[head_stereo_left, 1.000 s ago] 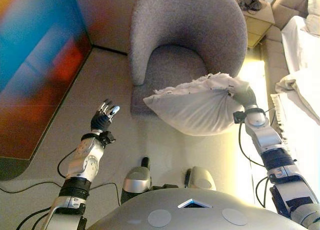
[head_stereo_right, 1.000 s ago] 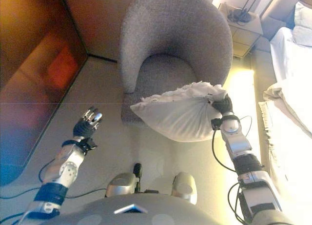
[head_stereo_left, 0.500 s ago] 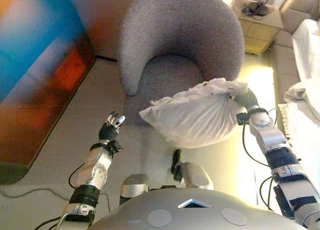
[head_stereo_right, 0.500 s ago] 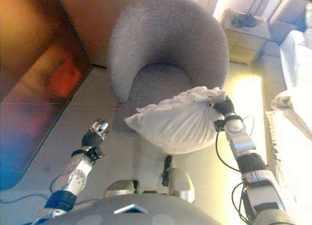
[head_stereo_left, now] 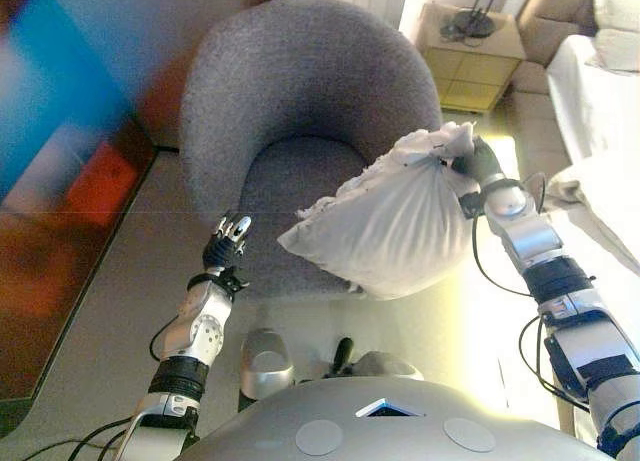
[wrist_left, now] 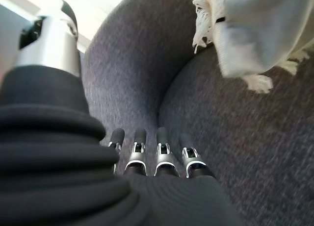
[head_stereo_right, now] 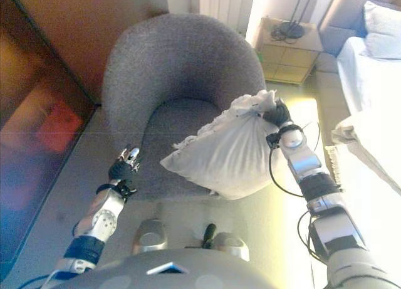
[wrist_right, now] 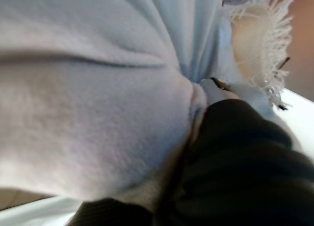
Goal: Pick up the cushion and take it to the sofa
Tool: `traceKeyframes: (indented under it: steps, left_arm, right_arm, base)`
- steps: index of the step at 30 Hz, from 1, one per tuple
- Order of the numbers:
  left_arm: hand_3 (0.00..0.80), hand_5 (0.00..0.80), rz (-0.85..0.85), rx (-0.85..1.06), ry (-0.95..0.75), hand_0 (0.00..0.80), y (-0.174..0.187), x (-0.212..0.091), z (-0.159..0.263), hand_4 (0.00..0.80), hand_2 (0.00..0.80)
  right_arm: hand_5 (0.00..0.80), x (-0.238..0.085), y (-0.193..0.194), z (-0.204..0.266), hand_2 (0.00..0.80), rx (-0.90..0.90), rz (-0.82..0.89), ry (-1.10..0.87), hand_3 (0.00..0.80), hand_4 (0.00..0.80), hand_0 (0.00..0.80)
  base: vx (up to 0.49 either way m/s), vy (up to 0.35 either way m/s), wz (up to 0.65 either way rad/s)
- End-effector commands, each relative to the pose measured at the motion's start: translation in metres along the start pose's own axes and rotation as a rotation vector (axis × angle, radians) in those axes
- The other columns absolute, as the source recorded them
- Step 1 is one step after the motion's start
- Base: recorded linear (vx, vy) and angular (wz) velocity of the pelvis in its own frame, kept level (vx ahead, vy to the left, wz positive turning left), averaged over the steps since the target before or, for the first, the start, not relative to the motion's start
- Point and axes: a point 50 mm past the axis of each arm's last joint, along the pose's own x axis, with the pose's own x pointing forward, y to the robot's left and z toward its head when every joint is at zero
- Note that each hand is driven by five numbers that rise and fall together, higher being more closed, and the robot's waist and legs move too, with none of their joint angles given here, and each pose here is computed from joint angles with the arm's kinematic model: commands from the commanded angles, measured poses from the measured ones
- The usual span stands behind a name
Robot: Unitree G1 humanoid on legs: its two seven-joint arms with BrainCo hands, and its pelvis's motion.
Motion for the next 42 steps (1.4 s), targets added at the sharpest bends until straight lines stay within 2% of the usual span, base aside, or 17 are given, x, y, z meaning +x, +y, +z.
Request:
traceKeyframes:
  steps: [1,6,10,14,20,25,30,33,36,42]
  left_arm:
    - [0.0,0.0,-0.065,0.017,-0.096,0.0,-0.001,-0.002,0.023,0.0,0.0]
    - [0.0,0.0,-0.062,0.025,-0.107,0.0,-0.006,0.004,0.026,0.0,0.0]
    - [0.0,0.0,-0.082,0.064,-0.104,0.0,-0.008,0.005,0.026,0.0,0.0]
    - [0.0,0.0,-0.094,0.104,-0.102,0.0,-0.01,0.005,0.031,0.0,0.0]
    - [0.0,0.0,-0.087,0.114,-0.133,0.0,-0.01,0.007,0.041,0.0,0.0]
    - [0.0,0.0,-0.068,0.096,-0.119,0.0,-0.001,0.004,0.039,0.0,0.0]
    - [0.0,0.0,-0.084,0.077,-0.082,0.0,0.002,-0.001,0.031,0.0,0.0]
    - [0.0,0.0,-0.097,0.069,-0.076,0.0,0.003,-0.004,0.03,0.0,0.0]
    - [0.0,0.0,-0.126,0.064,-0.092,0.0,0.0,-0.001,0.037,0.0,0.0]
    - [0.0,0.0,-0.182,0.036,-0.163,0.0,-0.012,0.005,0.057,0.0,0.0]
  right_arm:
    - [0.8,0.005,-0.059,0.12,0.8,0.056,-0.164,-0.414,0.8,0.8,0.8]
    - [0.8,-0.001,-0.054,0.123,0.8,0.068,-0.132,-0.45,0.8,0.8,0.8]
    - [0.8,-0.005,-0.045,0.096,0.8,0.095,-0.154,-0.388,0.8,0.8,0.8]
    - [0.8,0.003,-0.03,0.059,0.8,0.158,-0.171,-0.242,0.8,0.8,0.8]
    - [0.8,0.011,-0.021,0.068,0.8,0.156,-0.191,-0.241,0.8,0.8,0.8]
    - [0.8,0.014,-0.047,0.078,0.8,0.11,-0.226,-0.262,0.8,0.8,0.8]
    - [0.8,0.021,-0.073,0.059,0.8,0.077,-0.281,-0.129,0.8,0.8,0.8]
    - [0.8,0.024,-0.085,0.048,0.8,0.102,-0.315,-0.056,0.8,0.8,0.8]
    - [0.8,0.025,-0.111,0.033,0.8,0.169,-0.425,0.053,0.8,0.8,0.8]
    - [0.8,0.018,-0.152,0.031,0.8,0.235,-0.548,0.089,0.8,0.8,0.8]
  base:
    - [0.217,0.171,-0.45]
    - [0.25,0.206,0.05]
    - [0.196,0.165,0.31]
    - [0.242,0.182,0.27]
    - [0.199,-0.148,0.1]
    - [0.087,-0.105,0.34]
    - [0.138,-0.03,-0.06]
    - [0.062,-0.023,0.18]
    - [-0.047,-0.029,0.1]
    - [-0.112,-0.021,0.14]
